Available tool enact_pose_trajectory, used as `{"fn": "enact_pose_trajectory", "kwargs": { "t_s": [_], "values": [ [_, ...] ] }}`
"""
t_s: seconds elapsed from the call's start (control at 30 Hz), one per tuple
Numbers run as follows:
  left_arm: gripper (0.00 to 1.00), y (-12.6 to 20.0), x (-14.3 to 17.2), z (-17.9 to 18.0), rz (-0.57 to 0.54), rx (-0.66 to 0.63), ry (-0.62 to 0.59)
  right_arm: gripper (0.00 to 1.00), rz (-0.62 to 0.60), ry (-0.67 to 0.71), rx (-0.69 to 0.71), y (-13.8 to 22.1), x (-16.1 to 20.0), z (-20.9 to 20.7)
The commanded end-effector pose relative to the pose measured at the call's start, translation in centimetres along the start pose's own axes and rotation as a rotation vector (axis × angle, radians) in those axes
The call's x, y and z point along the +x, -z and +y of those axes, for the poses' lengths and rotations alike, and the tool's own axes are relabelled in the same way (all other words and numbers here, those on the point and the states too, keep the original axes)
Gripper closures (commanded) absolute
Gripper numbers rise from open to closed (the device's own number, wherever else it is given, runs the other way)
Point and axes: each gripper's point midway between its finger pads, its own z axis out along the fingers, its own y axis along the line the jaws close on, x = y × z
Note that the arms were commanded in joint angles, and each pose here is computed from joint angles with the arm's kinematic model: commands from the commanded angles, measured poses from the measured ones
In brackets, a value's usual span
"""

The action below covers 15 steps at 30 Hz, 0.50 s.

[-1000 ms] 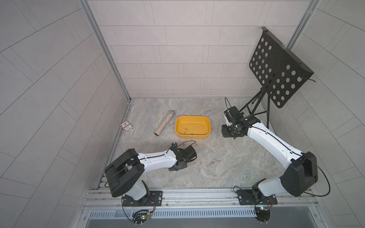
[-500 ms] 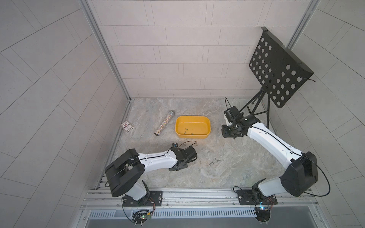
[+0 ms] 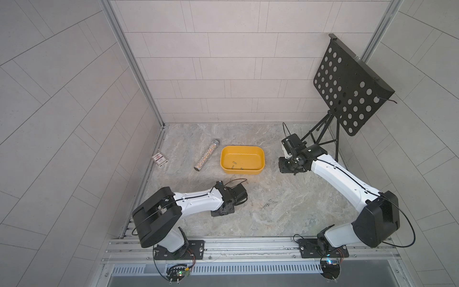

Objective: Put the screws on the desktop into the storage box
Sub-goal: Pick up the screw from the center of the board, then place the screw in the storage box.

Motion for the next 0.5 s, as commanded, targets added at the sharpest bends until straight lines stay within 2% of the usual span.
{"fn": "enact_pose_trajectory", "kwargs": {
  "t_s": [0.0, 0.27, 0.47],
  "values": [
    [0.96, 2.7, -0.6, 1.3, -0.008, -0.048, -0.05, 0.65, -0.012, -0.005, 0.0, 0.9, -0.3, 0.0],
    [0.99, 7.7, -5.4, -0.9, -0.118, 0.003, -0.086, 0.65, -0.012, 0.001, 0.005, 1.0, -0.4, -0.1],
    [1.0, 9.7, -11.3, -3.1, -0.176, 0.068, -0.075, 0.65, -0.014, 0.008, 0.013, 1.3, -0.6, -0.2]
  ]
}}
